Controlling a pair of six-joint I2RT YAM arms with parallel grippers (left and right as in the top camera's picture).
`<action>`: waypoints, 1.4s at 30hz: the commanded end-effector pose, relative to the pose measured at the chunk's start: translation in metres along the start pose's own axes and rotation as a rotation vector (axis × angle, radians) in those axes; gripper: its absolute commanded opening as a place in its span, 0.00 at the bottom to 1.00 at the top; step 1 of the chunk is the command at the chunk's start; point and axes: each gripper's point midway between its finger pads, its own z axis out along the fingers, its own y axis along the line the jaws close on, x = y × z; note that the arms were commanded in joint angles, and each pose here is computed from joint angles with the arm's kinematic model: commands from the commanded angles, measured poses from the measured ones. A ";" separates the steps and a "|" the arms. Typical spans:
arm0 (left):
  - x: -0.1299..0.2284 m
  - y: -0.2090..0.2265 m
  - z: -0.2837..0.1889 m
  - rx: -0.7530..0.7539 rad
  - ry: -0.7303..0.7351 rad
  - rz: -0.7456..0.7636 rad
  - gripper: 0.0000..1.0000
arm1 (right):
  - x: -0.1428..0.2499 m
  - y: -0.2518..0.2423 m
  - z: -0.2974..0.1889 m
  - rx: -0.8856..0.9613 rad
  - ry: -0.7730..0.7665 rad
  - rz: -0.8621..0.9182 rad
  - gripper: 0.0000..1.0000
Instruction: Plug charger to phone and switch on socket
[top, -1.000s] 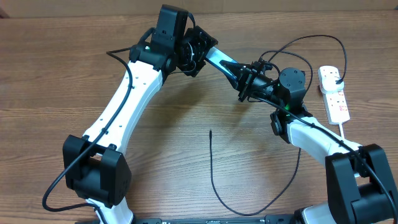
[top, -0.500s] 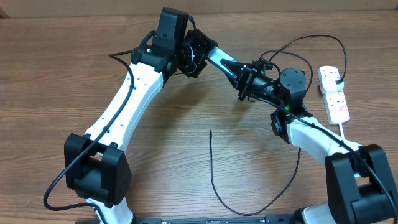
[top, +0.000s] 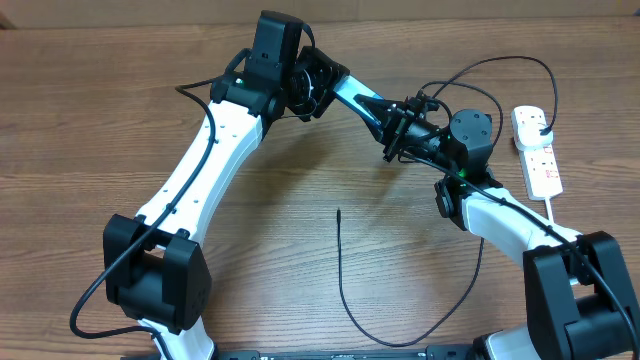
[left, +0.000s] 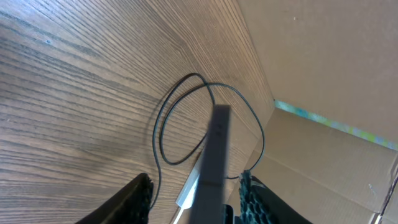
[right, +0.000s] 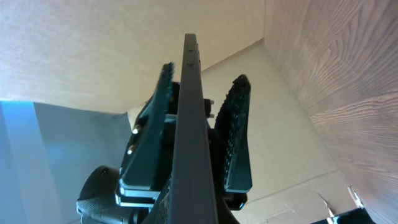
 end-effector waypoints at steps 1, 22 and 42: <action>0.001 0.006 0.005 -0.008 0.017 -0.017 0.45 | 0.005 0.017 0.001 -0.041 0.014 0.102 0.04; 0.001 0.001 0.005 0.013 0.021 -0.013 0.21 | 0.006 0.018 0.001 -0.044 0.020 0.097 0.04; 0.000 -0.003 0.005 0.025 0.019 -0.007 0.06 | 0.007 0.018 0.001 -0.042 0.023 0.097 0.04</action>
